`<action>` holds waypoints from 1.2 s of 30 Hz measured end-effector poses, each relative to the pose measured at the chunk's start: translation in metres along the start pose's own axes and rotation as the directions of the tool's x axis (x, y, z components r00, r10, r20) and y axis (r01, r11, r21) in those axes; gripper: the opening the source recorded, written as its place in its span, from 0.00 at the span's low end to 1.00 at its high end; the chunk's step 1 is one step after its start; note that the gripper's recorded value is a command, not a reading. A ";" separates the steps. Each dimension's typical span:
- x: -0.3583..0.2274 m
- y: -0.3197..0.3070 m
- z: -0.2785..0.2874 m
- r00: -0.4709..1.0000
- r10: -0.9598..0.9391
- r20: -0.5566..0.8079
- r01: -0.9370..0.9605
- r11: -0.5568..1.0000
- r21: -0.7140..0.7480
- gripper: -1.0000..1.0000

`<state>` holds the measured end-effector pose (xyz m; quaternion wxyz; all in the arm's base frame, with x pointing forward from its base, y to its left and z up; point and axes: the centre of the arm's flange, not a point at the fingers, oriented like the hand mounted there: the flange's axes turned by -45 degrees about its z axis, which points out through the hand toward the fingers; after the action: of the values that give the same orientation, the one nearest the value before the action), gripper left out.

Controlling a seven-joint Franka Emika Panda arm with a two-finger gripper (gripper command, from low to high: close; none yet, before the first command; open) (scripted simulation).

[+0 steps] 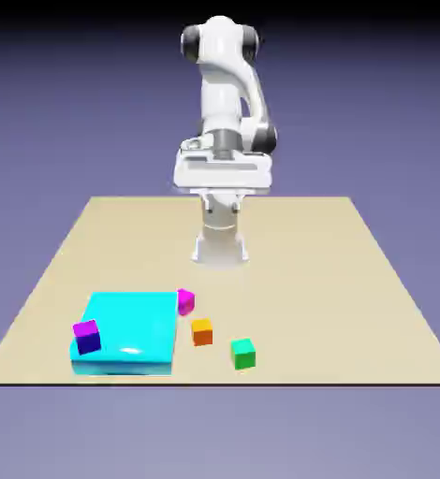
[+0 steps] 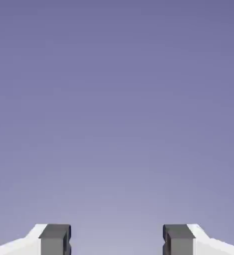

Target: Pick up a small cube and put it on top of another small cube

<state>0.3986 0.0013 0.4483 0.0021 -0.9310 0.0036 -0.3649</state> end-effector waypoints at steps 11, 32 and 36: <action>-0.027 0.026 0.127 0.736 0.552 0.392 -0.525 0.831 -0.184 0.50; -0.163 0.001 0.313 -0.214 0.824 0.525 -0.712 0.237 -0.661 0.00; -0.141 0.013 0.295 -0.214 0.823 0.526 -0.713 0.236 -0.660 0.00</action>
<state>0.4960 -0.0103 0.1360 0.1742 -0.7535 0.5951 0.2186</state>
